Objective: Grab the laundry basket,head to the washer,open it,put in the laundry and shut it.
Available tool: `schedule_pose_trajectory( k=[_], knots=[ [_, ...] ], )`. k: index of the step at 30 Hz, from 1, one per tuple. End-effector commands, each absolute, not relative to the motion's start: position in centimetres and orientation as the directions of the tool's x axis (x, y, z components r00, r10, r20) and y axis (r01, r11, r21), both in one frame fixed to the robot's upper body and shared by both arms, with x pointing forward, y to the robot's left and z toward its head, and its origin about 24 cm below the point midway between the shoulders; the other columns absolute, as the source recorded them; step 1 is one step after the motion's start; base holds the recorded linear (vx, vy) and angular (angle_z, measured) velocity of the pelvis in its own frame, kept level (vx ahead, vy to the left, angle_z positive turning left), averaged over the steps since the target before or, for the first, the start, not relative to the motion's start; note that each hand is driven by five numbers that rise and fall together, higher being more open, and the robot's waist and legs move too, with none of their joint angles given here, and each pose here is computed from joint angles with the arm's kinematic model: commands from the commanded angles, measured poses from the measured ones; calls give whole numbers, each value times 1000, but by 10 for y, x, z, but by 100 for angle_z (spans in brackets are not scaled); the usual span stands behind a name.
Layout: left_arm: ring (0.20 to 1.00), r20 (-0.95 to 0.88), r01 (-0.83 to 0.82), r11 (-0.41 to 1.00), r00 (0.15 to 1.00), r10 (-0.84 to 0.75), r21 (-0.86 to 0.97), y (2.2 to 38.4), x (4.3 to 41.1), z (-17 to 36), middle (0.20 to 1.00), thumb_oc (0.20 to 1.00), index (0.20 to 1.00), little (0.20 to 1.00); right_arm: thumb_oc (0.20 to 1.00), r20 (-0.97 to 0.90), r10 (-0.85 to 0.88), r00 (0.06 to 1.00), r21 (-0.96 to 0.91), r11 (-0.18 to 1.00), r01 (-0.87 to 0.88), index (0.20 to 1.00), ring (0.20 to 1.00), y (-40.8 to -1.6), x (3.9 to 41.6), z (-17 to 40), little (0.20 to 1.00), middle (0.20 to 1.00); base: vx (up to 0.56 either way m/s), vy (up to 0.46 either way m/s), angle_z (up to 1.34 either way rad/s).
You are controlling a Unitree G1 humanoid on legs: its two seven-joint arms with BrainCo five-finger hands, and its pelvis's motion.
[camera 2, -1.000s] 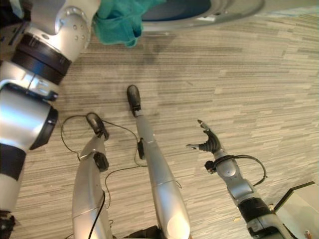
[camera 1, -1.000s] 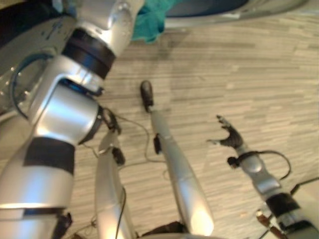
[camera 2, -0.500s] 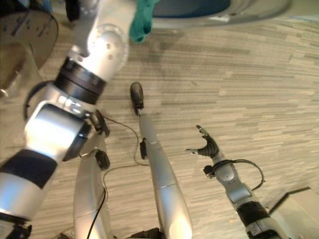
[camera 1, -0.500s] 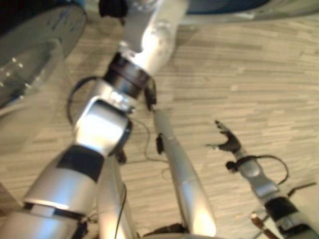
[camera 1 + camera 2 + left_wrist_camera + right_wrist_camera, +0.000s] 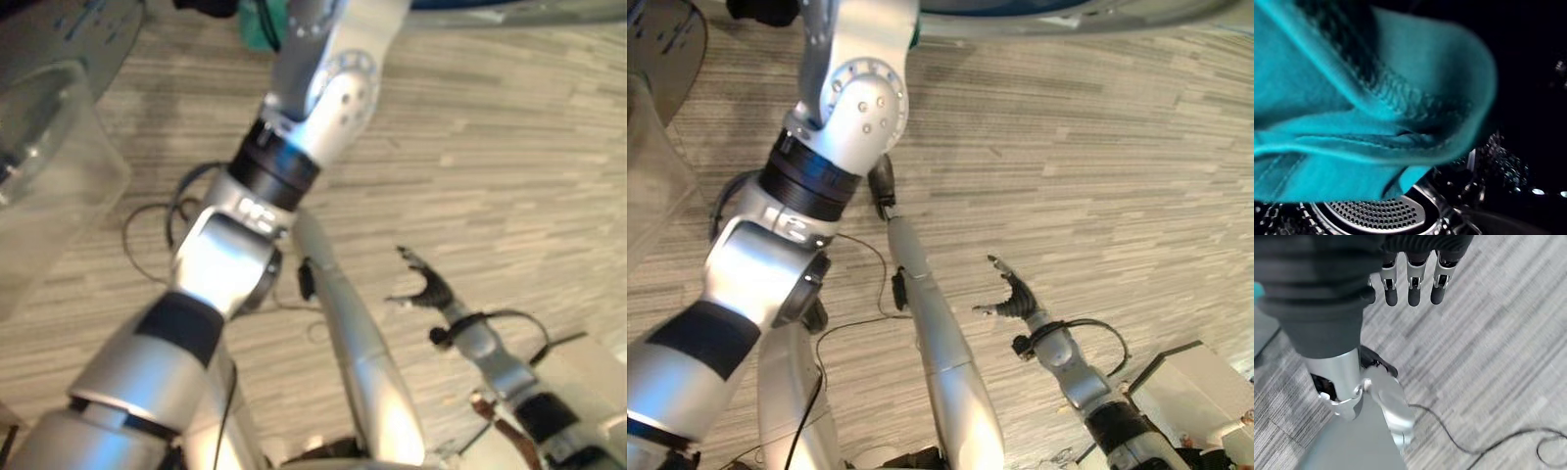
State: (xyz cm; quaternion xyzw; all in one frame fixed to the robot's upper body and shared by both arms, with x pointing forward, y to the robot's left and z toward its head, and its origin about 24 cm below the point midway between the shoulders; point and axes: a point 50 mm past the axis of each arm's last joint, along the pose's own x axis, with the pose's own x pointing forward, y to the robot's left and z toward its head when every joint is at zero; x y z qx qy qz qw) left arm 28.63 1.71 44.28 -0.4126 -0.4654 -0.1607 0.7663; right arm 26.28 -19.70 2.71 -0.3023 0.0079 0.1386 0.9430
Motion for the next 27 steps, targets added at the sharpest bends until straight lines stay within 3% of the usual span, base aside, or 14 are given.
schedule_pose_trajectory(
  k=[1, 3, 4, 5, 7, 10, 14, 22, 27],
  knots=[
    [200, 921, 731, 576, 372, 113, -366, -14, 245, 454, 200, 200, 200, 200, 1000, -245, 203, 948, -543, 781, -308, 1000, 1000, -216, 228, -8, 1000, 1000, 0, 0, 0],
    [200, 917, 696, 627, 391, 75, -349, -23, 250, 454, 200, 200, 200, 200, 1000, -256, 193, 947, -543, 782, -306, 1000, 1000, -217, 227, -12, 1000, 1000, 0, 0, 0],
    [454, 921, 647, 703, 389, 29, -296, -27, 256, 455, 454, 454, 454, 454, 1000, -260, 190, 947, -552, 775, -307, 1000, 1000, -219, 228, -12, 1000, 1000, 0, 0, 0],
    [1000, 920, 618, 741, 392, -2, -262, -29, 261, 456, 1000, 1000, 1000, 1000, 1000, -261, 190, 946, -562, 767, -309, 1000, 1000, -221, 229, -11, 1000, 1000, 0, 0, 0],
    [1000, 917, 618, 764, 388, -92, -185, -34, 265, 462, 1000, 1000, 1000, 1000, 1000, -266, 160, 951, -586, 756, -291, 1000, 1000, -232, 232, -8, 1000, 1000, -6, 10, -3],
    [1000, 947, 688, 714, 299, -116, -130, -25, 250, 486, 1000, 1000, 1000, 1000, 1000, -264, 122, 957, -599, 757, -261, 1000, 1000, -243, 227, -6, 1000, 1000, -1, 1, -1],
    [1000, 931, 669, 717, 356, -80, -195, -3, 266, 491, 1000, 1000, 1000, 1000, 1000, -254, 86, 963, -612, 757, -229, 1000, 1000, -253, 224, -1, 1000, 1000, 0, 0, 0],
    [1000, 901, 609, 774, 416, -123, -176, -8, 282, 476, 1000, 1000, 1000, 1000, 1000, -264, 44, 963, -587, 785, -197, 1000, 1000, -259, 219, -4, 1000, 1000, -9, 0, 5],
    [1000, 873, 421, 907, 439, -212, 9, -12, 299, 469, 1000, 1000, 1000, 1000, 1000, -275, 47, 960, -560, 804, -200, 1000, 1000, -259, 221, -6, 1000, 1000, 3, 9, 5]
  ],
)
